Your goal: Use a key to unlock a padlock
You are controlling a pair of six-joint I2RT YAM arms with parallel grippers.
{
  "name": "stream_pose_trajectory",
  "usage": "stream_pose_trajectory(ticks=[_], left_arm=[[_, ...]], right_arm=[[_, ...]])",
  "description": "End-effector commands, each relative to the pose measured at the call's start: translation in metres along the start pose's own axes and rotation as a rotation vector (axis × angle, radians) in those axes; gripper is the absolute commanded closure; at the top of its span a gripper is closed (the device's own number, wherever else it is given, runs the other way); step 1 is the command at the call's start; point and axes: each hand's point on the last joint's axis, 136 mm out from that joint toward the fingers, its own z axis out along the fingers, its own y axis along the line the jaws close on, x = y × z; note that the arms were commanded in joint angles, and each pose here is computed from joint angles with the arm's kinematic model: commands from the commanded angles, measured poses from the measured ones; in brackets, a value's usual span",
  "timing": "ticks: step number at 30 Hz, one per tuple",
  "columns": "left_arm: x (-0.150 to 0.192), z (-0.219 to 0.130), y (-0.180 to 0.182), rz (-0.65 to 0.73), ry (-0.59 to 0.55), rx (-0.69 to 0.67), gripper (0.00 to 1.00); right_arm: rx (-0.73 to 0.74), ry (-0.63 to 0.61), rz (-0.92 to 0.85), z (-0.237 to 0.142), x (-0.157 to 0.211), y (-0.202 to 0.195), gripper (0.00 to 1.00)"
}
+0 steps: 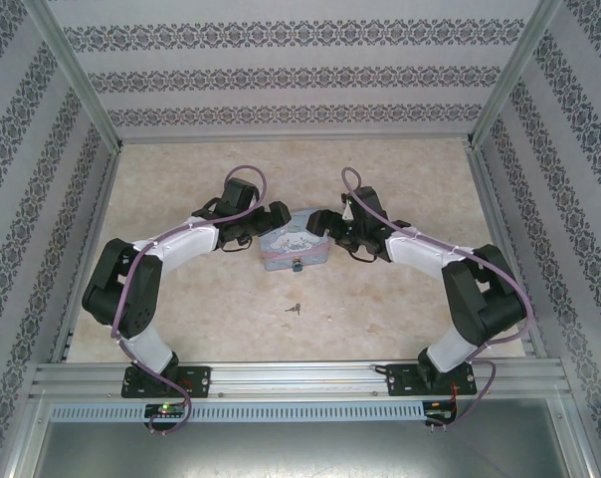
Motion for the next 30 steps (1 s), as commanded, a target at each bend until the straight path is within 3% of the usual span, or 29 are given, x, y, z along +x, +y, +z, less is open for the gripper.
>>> stream_pose_trajectory(ticks=[1,18,20,23,30], left_arm=[[0.005,-0.008,-0.006,0.019,0.002,0.015,0.0],[0.021,-0.01,-0.014,-0.006,0.024,0.086,0.0],[0.024,-0.008,-0.014,-0.009,0.027,0.088,0.0],[0.025,-0.008,-0.013,-0.011,0.027,0.084,0.0],[0.018,-0.016,-0.003,0.01,-0.009,0.027,0.01]], right_arm=[[-0.037,0.026,-0.018,0.002,0.01,0.011,0.14],[-0.04,0.042,-0.024,-0.008,0.042,0.013,0.13],[-0.011,0.022,-0.017,-0.011,0.034,0.006,0.12],[0.017,-0.045,0.013,-0.024,0.014,-0.006,0.02],[0.078,-0.213,0.059,-0.065,-0.022,-0.027,0.02]])
